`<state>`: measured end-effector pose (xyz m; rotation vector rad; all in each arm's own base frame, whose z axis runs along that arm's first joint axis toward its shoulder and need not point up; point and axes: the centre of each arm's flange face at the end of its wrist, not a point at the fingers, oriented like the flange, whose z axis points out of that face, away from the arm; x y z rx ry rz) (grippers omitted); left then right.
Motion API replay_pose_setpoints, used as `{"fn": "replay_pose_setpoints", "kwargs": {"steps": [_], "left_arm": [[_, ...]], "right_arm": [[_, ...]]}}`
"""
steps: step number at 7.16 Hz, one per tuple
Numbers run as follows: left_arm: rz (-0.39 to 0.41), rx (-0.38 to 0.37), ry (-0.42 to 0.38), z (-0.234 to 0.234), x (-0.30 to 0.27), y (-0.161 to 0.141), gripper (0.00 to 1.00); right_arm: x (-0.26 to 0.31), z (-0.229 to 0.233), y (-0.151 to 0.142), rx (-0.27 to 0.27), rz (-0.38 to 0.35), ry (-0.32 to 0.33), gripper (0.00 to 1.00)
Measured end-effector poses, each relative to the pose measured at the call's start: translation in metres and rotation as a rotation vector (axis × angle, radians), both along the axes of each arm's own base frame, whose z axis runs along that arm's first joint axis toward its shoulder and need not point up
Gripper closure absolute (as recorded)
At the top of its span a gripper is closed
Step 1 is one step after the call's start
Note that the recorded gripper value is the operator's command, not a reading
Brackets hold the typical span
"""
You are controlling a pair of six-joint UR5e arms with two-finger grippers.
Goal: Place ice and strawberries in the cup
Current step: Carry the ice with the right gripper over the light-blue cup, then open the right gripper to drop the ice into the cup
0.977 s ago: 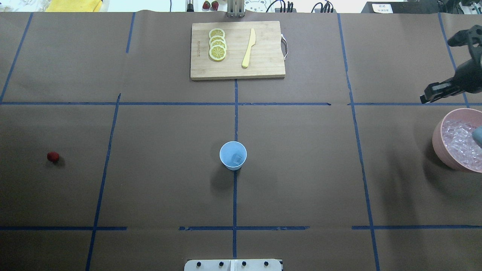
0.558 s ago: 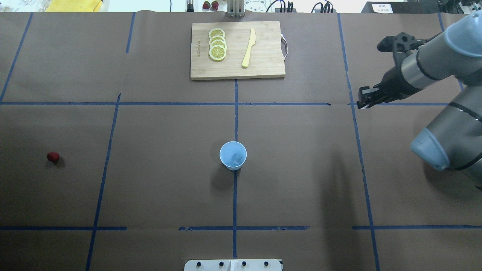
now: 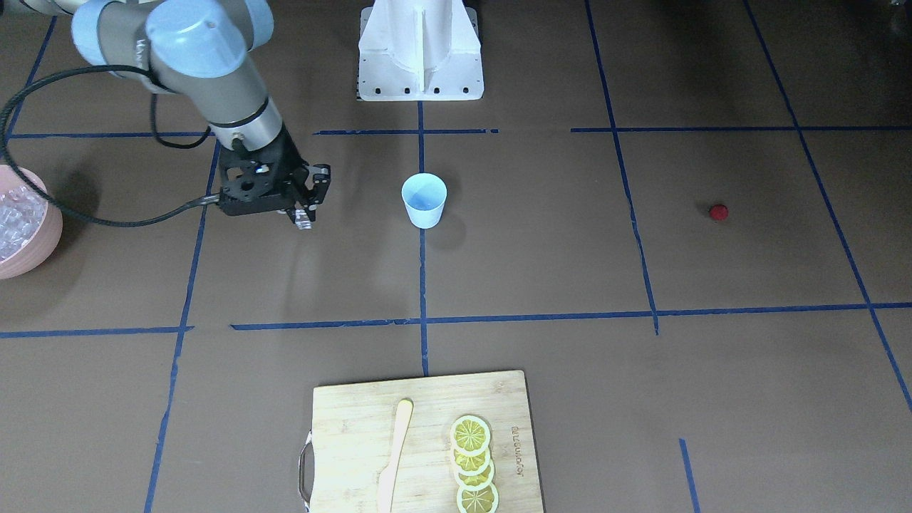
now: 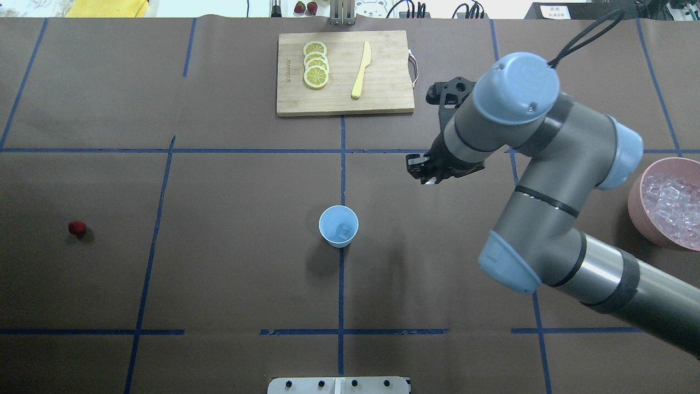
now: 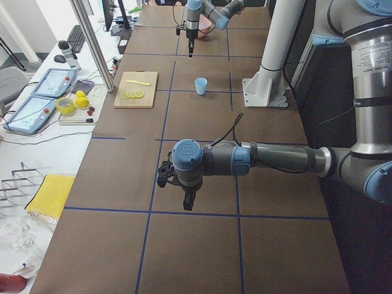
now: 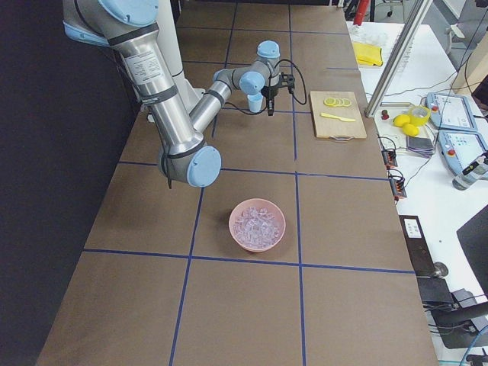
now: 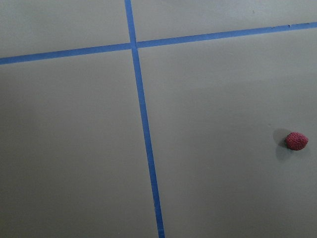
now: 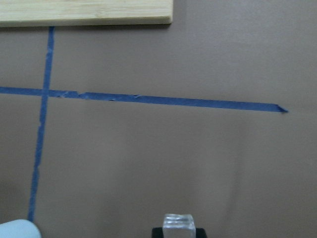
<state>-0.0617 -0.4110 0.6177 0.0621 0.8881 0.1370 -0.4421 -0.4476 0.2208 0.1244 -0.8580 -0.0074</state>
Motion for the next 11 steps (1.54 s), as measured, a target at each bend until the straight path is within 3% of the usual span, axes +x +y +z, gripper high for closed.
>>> {"fn": "replay_pose_setpoints", "kwargs": {"steps": [4, 6, 7, 8, 9, 11], "left_arm": [[0.0, -0.003, 0.0, 0.002, 0.0, 0.0, 0.0], [0.0, -0.003, 0.0, 0.002, 0.0, 0.0, 0.0], [0.0, -0.003, 0.0, 0.002, 0.0, 0.0, 0.0], [0.0, -0.003, 0.0, 0.002, 0.0, 0.0, 0.0], [0.0, -0.003, 0.0, 0.002, 0.0, 0.0, 0.0], [0.0, -0.003, 0.0, 0.002, 0.0, 0.0, 0.0]], "right_arm": [[-0.078, -0.076, 0.062, -0.005, 0.033, 0.05, 0.97], [-0.108, -0.095, 0.064, -0.014, 0.05, 0.081, 0.96], [-0.118, -0.099, 0.062, -0.013, 0.056, 0.094, 0.9], [-0.122, -0.101, 0.06, -0.013, 0.059, 0.099, 0.31], [-0.124, -0.102, 0.06, -0.012, 0.06, 0.099, 0.02], [-0.125, -0.103, 0.06, -0.01, 0.059, 0.097, 0.01]]}}
